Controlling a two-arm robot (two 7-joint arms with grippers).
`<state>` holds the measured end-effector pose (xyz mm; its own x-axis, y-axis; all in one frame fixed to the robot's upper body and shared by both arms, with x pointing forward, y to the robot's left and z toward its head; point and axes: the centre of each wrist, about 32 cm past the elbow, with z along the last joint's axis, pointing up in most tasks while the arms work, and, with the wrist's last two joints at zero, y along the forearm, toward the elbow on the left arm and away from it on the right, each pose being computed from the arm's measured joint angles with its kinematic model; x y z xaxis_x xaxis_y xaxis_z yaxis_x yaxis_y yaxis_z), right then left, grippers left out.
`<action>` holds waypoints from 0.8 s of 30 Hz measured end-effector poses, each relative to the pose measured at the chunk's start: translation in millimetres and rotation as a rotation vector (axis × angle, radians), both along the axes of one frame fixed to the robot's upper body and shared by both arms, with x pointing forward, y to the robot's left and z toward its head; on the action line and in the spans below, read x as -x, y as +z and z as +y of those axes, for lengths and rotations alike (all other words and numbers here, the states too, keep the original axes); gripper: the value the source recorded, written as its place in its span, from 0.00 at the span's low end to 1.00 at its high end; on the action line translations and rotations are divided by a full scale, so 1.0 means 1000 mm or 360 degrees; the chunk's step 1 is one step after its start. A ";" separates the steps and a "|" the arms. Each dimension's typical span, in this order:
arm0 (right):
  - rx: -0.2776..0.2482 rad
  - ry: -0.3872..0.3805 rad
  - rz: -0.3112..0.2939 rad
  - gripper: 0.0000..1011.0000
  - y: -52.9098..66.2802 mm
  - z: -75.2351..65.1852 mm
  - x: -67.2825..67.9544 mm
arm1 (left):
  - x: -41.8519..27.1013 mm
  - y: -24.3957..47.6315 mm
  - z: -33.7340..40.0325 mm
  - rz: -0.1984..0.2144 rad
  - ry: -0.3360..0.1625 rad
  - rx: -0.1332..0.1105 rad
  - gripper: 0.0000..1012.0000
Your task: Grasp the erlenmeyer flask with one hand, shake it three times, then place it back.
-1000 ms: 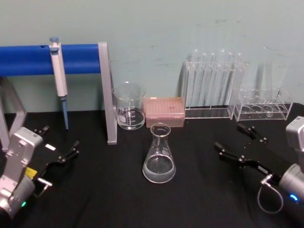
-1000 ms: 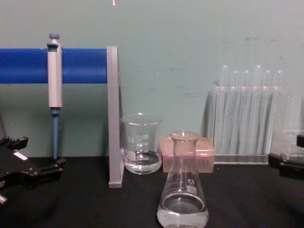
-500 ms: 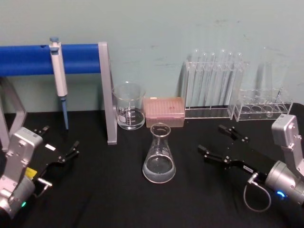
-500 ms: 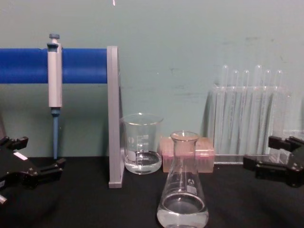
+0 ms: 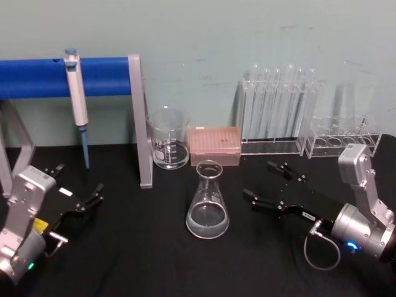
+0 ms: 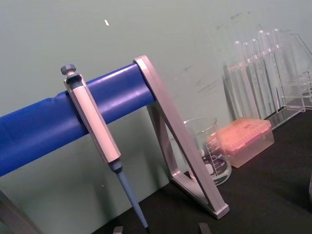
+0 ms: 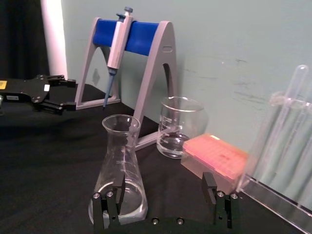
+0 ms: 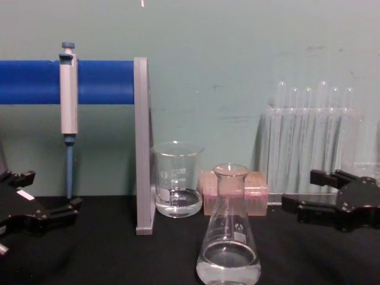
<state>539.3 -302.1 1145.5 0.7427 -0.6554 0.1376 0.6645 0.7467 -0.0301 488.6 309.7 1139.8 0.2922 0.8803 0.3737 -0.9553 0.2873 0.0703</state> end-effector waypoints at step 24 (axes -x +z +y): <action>0.0000 0.0187 0.0000 0.99 -0.001 0.020 -0.022 | 0.0000 0.0000 0.0000 0.0000 0.0000 0.0000 0.99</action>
